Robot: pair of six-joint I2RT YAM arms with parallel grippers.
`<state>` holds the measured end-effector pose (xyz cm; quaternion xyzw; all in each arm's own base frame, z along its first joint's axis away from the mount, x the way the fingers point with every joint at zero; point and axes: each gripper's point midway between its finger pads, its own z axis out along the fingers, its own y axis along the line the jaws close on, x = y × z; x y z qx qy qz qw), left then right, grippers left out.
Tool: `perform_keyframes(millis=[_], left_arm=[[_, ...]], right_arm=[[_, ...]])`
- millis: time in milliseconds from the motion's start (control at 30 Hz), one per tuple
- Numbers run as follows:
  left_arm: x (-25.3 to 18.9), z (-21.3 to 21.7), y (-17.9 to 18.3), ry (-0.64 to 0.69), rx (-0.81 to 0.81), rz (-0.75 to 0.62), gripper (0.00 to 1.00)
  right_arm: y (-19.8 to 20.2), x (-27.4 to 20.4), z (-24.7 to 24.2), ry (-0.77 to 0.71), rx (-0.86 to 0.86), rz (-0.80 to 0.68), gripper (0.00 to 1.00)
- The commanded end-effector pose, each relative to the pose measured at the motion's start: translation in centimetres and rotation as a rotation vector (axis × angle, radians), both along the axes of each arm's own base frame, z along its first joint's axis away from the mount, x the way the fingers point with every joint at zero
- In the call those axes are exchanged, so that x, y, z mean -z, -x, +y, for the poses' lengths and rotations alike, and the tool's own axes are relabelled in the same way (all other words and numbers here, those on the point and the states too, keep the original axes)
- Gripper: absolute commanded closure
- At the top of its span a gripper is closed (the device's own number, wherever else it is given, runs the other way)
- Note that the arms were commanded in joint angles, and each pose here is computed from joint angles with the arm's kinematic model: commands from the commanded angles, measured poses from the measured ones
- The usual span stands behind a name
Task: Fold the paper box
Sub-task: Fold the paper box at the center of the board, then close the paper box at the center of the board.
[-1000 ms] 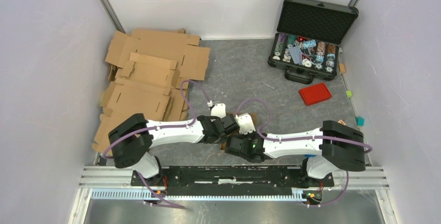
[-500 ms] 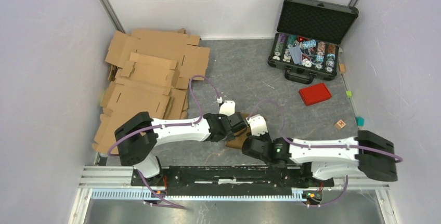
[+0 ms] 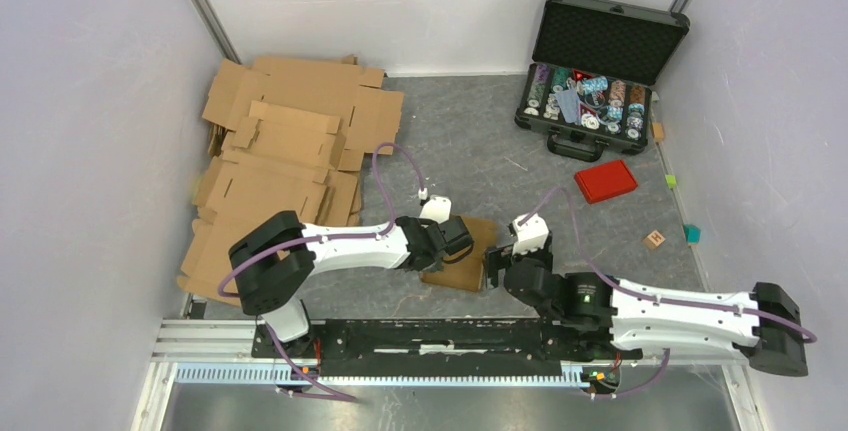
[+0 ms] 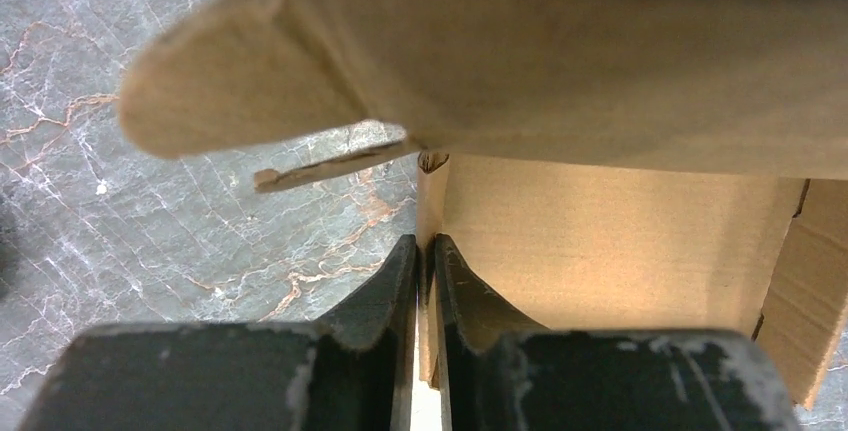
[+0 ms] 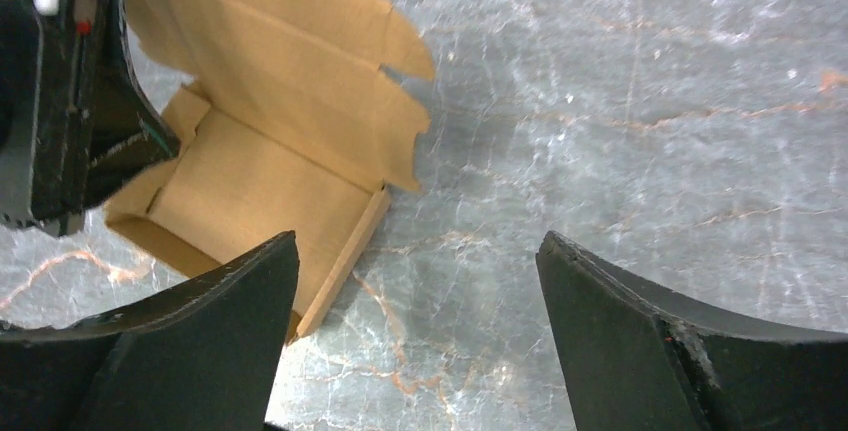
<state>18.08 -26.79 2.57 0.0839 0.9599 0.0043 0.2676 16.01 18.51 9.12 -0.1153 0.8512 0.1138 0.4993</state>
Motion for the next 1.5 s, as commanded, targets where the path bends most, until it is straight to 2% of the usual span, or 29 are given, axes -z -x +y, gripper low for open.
perform_keyframes(millis=[0, 100, 233, 300, 367, 633, 700, 800, 867, 1033, 1267, 1467], left_arm=[[-1.6, -0.2, -0.8, 0.005, 0.035, -0.039, 0.81], [-2.5, -0.3, -0.9, 0.026, 0.044, -0.052, 0.78], [-3.6, -0.3, -0.9, 0.052, 0.056, -0.067, 0.75], [-4.1, -0.2, -0.9, 0.061, 0.059, -0.076, 0.68], [-4.4, -0.1, -0.9, 0.069, 0.060, -0.081, 0.65], [-6.6, 0.8, -0.7, 0.097, 0.078, -0.112, 0.65], [-7.4, 1.3, -1.0, 0.126, 0.099, -0.136, 0.56], [-8.6, 1.6, -1.6, 0.225, 0.149, -0.164, 0.35], [-9.3, 1.9, -1.9, 0.279, 0.180, -0.183, 0.30], [-11.2, 1.9, -2.8, 0.370, 0.254, -0.253, 0.32], [-11.6, 0.7, -3.4, 0.399, 0.347, -0.260, 0.34], [-10.3, -0.3, -4.4, 0.395, 0.404, -0.229, 0.35]], right_arm=[[-1.5, -1.9, -1.8, -0.010, 0.063, -0.090, 0.05], [-1.9, -2.9, -1.9, -0.034, 0.056, -0.109, 0.01], [-2.2, -3.2, -1.5, -0.034, 0.018, -0.112, 0.01], [-2.3, -2.9, -1.0, -0.012, -0.011, -0.098, 0.01], [-2.5, -2.5, -0.8, 0.013, -0.020, -0.082, 0.03], [-3.0, -2.6, 0.1, 0.009, -0.077, -0.071, 0.04], [-3.3, -2.9, 0.2, 0.012, -0.096, -0.067, 0.04], [-3.6, -3.4, 0.5, 0.009, -0.135, -0.056, 0.06], [-3.6, -3.7, 0.8, 0.004, -0.160, -0.051, 0.07], [-3.8, -4.1, 1.7, 0.005, -0.215, -0.025, 0.11], [-4.2, -4.2, 2.7, 0.049, -0.249, 0.025, 0.22], [-4.8, -3.1, 2.6, 0.065, -0.269, 0.073, 0.26]])
